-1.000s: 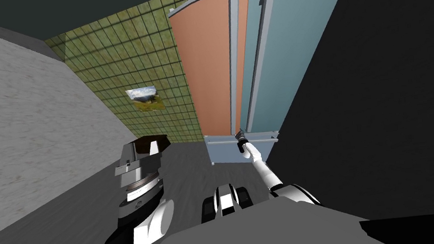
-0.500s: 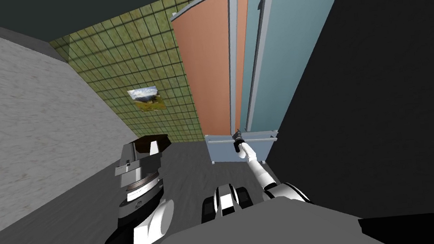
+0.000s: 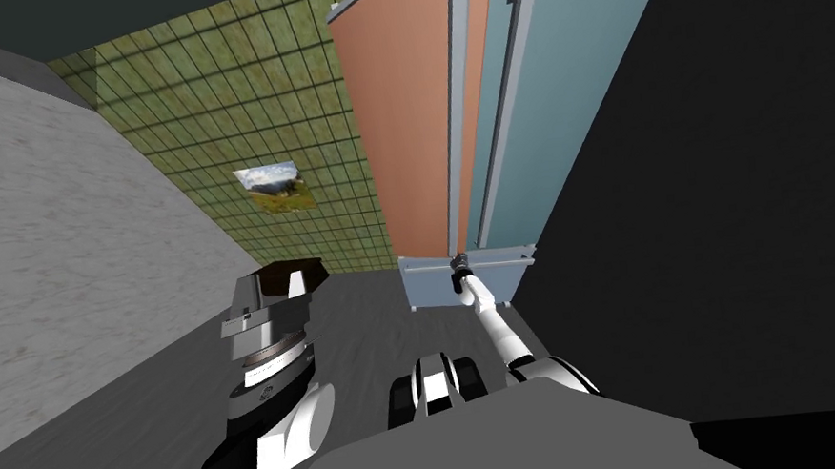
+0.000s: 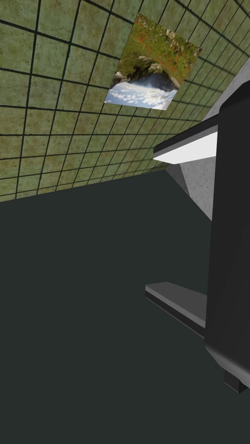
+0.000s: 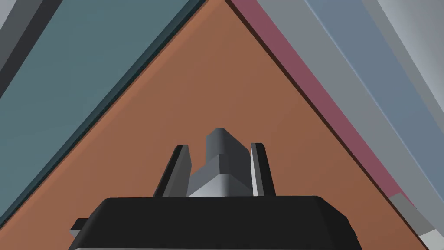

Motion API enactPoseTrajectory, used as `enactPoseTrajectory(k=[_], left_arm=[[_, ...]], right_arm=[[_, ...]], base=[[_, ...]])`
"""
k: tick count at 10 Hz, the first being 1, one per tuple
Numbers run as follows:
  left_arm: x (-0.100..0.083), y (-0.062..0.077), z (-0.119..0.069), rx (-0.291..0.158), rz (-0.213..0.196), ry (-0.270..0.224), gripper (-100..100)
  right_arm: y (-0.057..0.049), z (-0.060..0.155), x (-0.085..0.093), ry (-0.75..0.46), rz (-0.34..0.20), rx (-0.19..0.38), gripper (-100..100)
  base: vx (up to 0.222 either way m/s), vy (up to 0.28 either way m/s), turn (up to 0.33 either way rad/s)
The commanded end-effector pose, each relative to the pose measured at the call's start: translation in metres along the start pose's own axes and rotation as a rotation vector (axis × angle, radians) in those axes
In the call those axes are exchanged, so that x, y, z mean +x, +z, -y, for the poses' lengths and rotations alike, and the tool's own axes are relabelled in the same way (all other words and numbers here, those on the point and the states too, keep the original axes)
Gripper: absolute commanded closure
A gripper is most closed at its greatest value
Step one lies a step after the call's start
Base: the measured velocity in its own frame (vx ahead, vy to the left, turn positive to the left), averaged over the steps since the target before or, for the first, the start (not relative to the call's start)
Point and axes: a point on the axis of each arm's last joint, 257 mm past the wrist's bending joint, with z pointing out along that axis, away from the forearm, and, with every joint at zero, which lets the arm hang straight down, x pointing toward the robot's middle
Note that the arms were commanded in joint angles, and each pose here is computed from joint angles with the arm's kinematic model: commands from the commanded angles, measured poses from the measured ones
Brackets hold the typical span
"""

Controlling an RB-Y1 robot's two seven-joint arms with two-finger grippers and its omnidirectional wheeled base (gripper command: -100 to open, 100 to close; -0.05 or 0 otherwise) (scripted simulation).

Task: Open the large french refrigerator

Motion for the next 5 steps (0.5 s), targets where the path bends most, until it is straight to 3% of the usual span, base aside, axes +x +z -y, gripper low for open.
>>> enactPoseTrajectory(k=[1,5], left_arm=[[0.000,0.000,0.000,0.000,0.000,0.000,0],[0.000,0.000,0.000,0.000,0.000,0.000,0]], right_arm=[[-0.001,0.017,0.010,0.006,-0.042,0.047,100],[-0.008,0.043,0.035,0.012,-0.125,0.120,100]], base=[[-0.093,0.259,-0.085],[-0.060,0.268,-0.098]])
